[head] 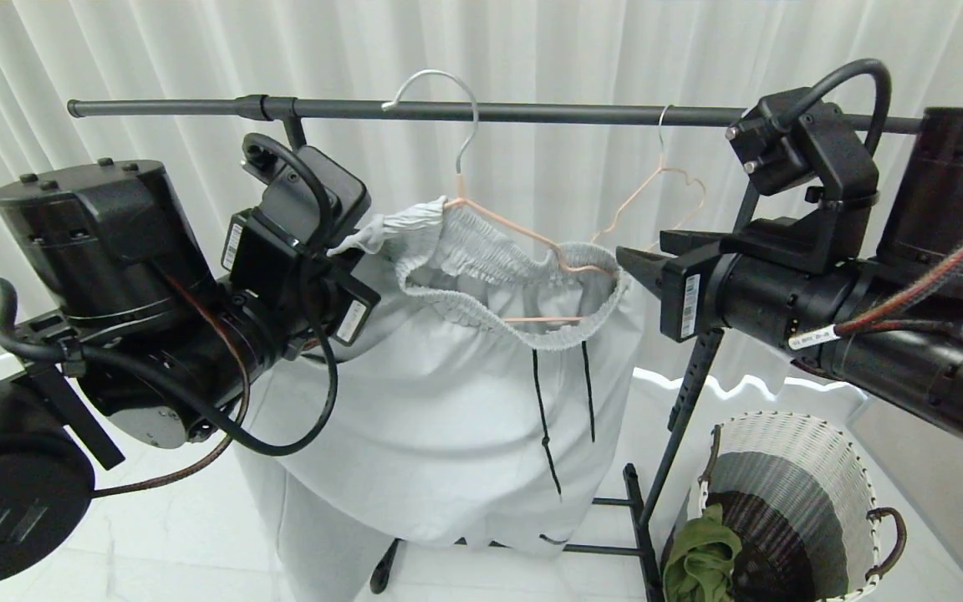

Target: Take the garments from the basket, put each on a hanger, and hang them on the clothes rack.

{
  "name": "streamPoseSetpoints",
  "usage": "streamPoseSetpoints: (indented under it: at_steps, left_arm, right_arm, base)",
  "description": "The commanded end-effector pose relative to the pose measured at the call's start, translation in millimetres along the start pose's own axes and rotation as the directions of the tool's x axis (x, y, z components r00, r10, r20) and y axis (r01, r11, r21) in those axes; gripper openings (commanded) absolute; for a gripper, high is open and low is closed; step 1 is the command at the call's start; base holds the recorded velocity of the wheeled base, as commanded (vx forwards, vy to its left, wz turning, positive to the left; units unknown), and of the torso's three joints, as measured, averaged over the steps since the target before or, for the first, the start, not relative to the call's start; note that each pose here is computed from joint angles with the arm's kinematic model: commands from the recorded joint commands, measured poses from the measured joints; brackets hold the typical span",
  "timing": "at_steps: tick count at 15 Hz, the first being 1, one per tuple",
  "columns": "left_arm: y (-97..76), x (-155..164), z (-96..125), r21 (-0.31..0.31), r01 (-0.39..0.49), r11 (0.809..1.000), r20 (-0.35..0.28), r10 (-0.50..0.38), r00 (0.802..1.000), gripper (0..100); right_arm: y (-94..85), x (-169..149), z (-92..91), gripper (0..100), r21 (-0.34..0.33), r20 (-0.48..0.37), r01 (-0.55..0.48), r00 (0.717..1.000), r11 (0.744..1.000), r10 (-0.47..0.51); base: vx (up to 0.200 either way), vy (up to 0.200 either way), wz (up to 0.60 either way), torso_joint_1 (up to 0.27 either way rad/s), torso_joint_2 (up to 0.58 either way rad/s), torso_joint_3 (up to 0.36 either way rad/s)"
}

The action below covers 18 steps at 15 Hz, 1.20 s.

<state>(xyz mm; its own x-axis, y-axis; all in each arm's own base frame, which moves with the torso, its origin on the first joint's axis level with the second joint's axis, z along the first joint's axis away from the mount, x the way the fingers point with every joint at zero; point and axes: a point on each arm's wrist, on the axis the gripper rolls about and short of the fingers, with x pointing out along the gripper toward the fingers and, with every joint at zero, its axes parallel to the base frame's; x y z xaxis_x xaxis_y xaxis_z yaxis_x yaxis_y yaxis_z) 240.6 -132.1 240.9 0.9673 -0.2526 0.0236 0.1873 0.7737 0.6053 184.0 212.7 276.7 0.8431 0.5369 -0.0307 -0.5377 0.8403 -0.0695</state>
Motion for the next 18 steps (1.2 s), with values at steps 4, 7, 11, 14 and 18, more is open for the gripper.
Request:
streamPoseSetpoints:
  at_steps: [4, 7, 11, 14, 18]
  left_arm:
    - [-11.1, -5.9, 10.8, -0.037, 0.055, 0.998, 0.053, -0.053, 0.997, 0]
    - [-12.2, -8.9, 13.8, -0.027, 0.122, 0.992, 0.112, -0.119, 0.987, 0]
    - [-17.5, -11.7, 19.5, -0.024, 0.148, 0.989, 0.150, -0.143, 0.978, 0]
    - [-24.6, -12.5, 23.8, -0.023, 0.169, 0.985, 0.173, -0.163, 0.971, 0]
    - [-26.2, -13.8, 24.7, -0.023, 0.176, 0.984, 0.178, -0.170, 0.969, 0]
  right_arm:
    - [1.2, -8.3, 3.1, 100, -0.141, 0.019, -0.069, 0.997, 0.988, 0.073]
    - [2.6, -2.3, 3.1, 100, -0.217, 0.022, -0.114, 0.992, 0.970, 0.122]
    - [-13.5, 10.0, 11.0, 100, -0.231, 0.041, -0.054, 0.997, 0.971, 0.065]
    - [-15.4, 15.9, 9.2, 100, -0.245, -0.011, -0.103, 0.995, 0.964, 0.104]
    - [-25.0, 17.3, 26.8, 100, -0.240, -0.065, -0.231, 0.973, 0.943, 0.222]
  base:
    - [0.000, 0.000, 0.00, 0.000, 0.00, 0.000]
    - [0.000, 0.000, 0.00, 0.000, 0.00, 0.000]
    - [0.000, 0.000, 0.00, 0.000, 0.00, 0.000]
    - [0.000, 0.000, 0.00, 0.000, 0.00, 0.000]
    - [0.000, 0.000, 0.00, 0.000, 0.00, 0.000]
